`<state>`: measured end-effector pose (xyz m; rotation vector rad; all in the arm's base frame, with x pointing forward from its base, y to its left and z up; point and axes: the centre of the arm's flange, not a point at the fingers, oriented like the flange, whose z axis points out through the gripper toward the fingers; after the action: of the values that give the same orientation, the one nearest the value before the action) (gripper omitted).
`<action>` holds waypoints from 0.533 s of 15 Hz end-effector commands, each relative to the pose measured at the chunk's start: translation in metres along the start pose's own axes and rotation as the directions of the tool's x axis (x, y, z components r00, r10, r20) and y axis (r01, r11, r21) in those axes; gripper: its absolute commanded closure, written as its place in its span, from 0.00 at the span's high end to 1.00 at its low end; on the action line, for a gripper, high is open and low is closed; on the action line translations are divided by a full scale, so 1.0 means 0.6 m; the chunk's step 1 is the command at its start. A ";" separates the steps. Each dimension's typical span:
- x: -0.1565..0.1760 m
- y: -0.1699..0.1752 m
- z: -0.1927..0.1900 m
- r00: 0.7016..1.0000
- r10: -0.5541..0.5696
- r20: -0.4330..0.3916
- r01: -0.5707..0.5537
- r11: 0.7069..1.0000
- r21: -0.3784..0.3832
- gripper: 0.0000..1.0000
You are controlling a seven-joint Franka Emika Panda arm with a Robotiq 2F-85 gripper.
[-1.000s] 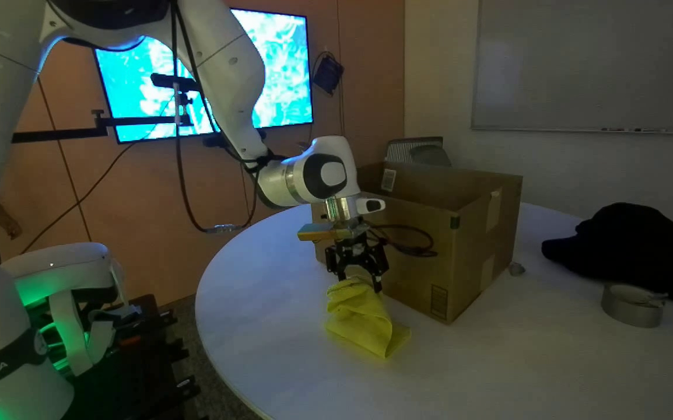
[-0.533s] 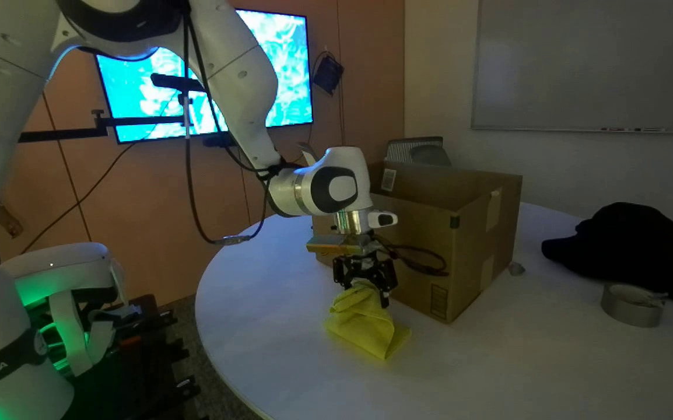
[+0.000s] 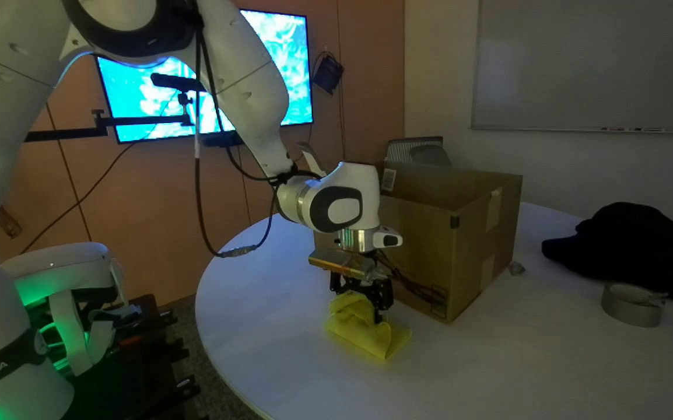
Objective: Put the marker on the towel and wrap it, then put it in the box
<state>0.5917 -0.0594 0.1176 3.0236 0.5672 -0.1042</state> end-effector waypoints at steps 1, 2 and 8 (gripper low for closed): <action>0.014 0.009 0.034 1.000 -0.017 0.005 0.017 0.998 0.061 1.00; 0.014 0.008 0.041 1.000 -0.021 0.010 0.020 0.998 0.066 1.00; 0.011 0.011 0.050 0.999 -0.022 0.035 0.019 0.997 0.075 1.00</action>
<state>0.5948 -0.0629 0.1027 3.0541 0.5942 -0.1502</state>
